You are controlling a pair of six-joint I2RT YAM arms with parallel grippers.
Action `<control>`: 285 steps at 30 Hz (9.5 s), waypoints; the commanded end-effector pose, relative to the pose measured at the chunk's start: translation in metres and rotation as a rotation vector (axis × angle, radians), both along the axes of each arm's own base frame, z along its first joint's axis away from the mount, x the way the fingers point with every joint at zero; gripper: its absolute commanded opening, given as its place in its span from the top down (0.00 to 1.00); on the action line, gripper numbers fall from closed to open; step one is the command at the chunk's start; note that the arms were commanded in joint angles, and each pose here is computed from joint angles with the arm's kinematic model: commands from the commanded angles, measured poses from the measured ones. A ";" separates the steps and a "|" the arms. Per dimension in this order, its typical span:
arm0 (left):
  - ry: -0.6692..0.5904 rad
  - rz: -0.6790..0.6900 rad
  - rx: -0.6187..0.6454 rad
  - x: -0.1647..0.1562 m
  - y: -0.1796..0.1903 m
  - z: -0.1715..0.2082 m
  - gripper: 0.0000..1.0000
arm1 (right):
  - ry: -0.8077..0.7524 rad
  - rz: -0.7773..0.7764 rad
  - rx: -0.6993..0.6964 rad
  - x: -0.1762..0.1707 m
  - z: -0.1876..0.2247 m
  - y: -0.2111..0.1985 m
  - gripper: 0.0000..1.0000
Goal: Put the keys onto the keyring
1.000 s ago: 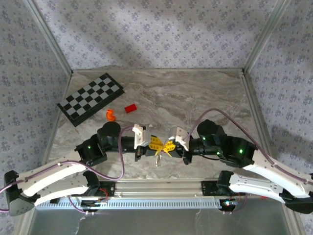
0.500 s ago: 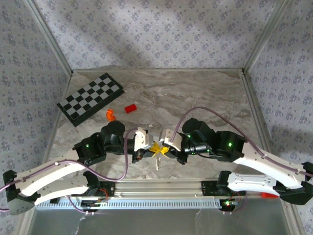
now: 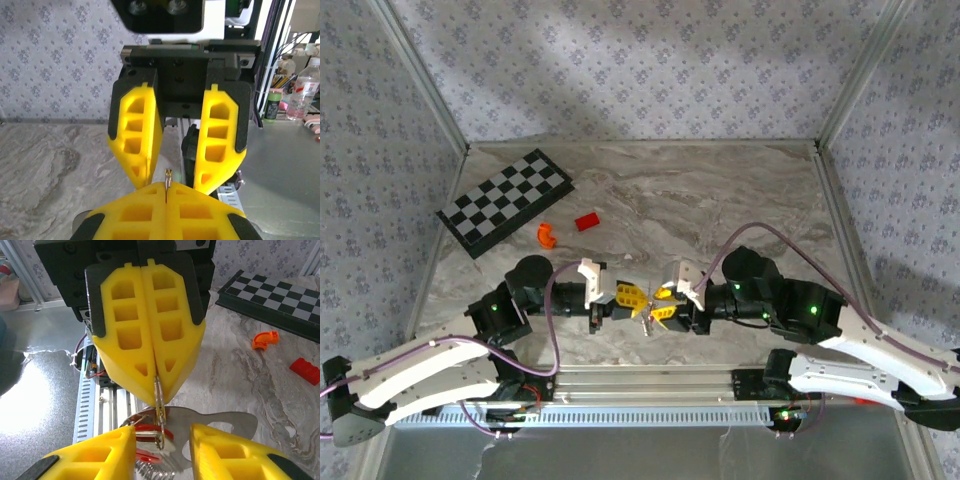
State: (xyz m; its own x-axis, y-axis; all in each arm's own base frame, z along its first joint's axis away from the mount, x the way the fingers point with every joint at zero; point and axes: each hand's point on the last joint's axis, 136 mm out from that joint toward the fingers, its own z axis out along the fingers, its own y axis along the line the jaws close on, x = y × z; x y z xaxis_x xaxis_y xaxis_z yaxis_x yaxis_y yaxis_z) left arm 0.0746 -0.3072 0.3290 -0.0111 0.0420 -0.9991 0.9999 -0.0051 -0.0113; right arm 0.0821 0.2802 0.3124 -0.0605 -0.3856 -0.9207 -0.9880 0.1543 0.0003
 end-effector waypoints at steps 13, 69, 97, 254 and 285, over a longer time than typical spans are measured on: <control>-0.040 -0.060 -0.137 -0.014 0.007 0.035 1.00 | 0.010 -0.011 0.020 0.001 0.001 -0.001 0.88; -0.015 0.015 0.079 0.006 -0.005 -0.013 0.92 | -0.024 -0.033 0.094 0.002 0.015 -0.009 1.00; -0.023 0.031 0.154 0.010 -0.005 -0.020 1.00 | 0.046 0.031 -0.250 -0.001 -0.019 0.006 1.00; -0.079 -0.088 0.008 -0.014 -0.008 0.026 1.00 | -0.057 -0.015 0.012 -0.004 0.012 -0.012 0.84; -0.079 -0.152 -0.080 -0.020 -0.017 0.039 1.00 | -0.073 -0.014 0.107 -0.005 0.028 -0.024 0.79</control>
State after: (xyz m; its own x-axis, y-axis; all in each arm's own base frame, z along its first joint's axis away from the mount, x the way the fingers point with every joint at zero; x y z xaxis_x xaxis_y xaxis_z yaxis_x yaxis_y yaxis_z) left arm 0.0600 -0.3286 0.3477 0.0372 0.0309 -0.9988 0.9894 -0.1416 0.0324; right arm 0.0801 0.2615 0.3224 -0.0224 -0.3562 -0.9342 -0.9848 0.1686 -0.0407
